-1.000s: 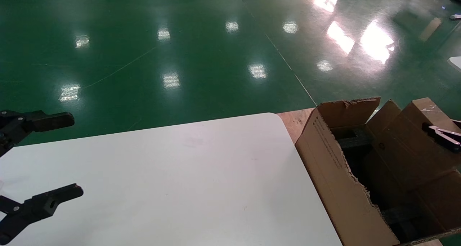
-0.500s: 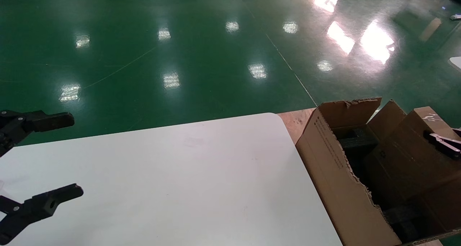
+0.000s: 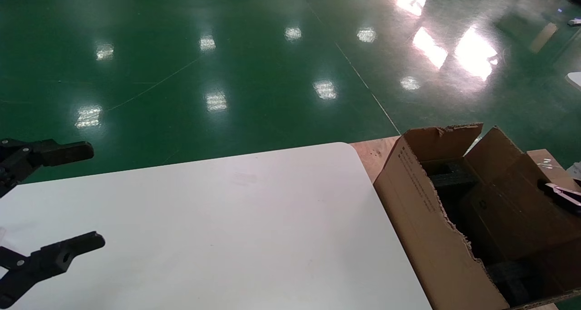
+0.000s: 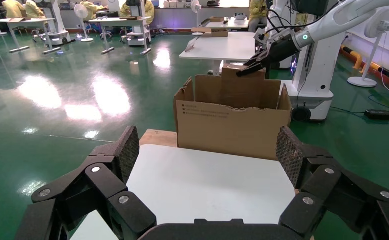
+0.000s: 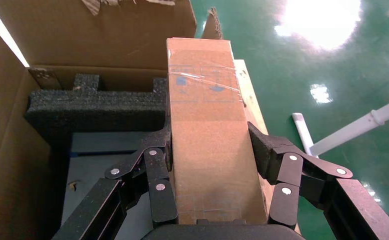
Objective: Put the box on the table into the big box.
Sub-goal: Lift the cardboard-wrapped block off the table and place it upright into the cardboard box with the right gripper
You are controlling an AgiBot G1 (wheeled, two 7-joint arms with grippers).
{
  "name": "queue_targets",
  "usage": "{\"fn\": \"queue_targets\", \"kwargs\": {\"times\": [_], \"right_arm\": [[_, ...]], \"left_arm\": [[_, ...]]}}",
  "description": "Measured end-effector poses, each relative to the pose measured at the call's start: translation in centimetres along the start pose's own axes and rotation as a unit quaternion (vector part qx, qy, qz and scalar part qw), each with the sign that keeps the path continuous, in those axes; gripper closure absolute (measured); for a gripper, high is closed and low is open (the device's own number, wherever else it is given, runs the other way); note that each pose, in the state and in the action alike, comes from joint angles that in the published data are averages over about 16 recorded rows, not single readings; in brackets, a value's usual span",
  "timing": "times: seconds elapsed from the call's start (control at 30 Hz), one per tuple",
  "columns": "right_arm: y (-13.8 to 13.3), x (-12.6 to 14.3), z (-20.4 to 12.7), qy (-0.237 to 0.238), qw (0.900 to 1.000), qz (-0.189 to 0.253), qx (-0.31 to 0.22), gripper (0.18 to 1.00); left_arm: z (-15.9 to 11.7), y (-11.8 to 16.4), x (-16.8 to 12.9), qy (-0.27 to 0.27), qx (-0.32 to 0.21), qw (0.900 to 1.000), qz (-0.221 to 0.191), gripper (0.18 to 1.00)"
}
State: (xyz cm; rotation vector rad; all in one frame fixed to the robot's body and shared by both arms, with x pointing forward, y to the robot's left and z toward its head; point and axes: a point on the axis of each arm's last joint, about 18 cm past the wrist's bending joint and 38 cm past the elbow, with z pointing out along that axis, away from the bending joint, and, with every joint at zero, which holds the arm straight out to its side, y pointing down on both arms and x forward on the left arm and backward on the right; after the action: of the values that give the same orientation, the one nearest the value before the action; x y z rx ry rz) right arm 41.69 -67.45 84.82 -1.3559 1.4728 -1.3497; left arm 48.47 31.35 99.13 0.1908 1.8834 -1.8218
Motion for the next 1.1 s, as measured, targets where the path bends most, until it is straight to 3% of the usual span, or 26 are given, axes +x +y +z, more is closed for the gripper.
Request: {"fn": "queue_targets", "kwargs": {"times": [1.1], "right_arm": [[2.3,-0.3,3.0,-0.002,0.999,-0.005,-0.042,0.688]], "left_arm": [[0.0,0.0,0.0,0.0,0.0,1.0,0.0,0.184]]}}
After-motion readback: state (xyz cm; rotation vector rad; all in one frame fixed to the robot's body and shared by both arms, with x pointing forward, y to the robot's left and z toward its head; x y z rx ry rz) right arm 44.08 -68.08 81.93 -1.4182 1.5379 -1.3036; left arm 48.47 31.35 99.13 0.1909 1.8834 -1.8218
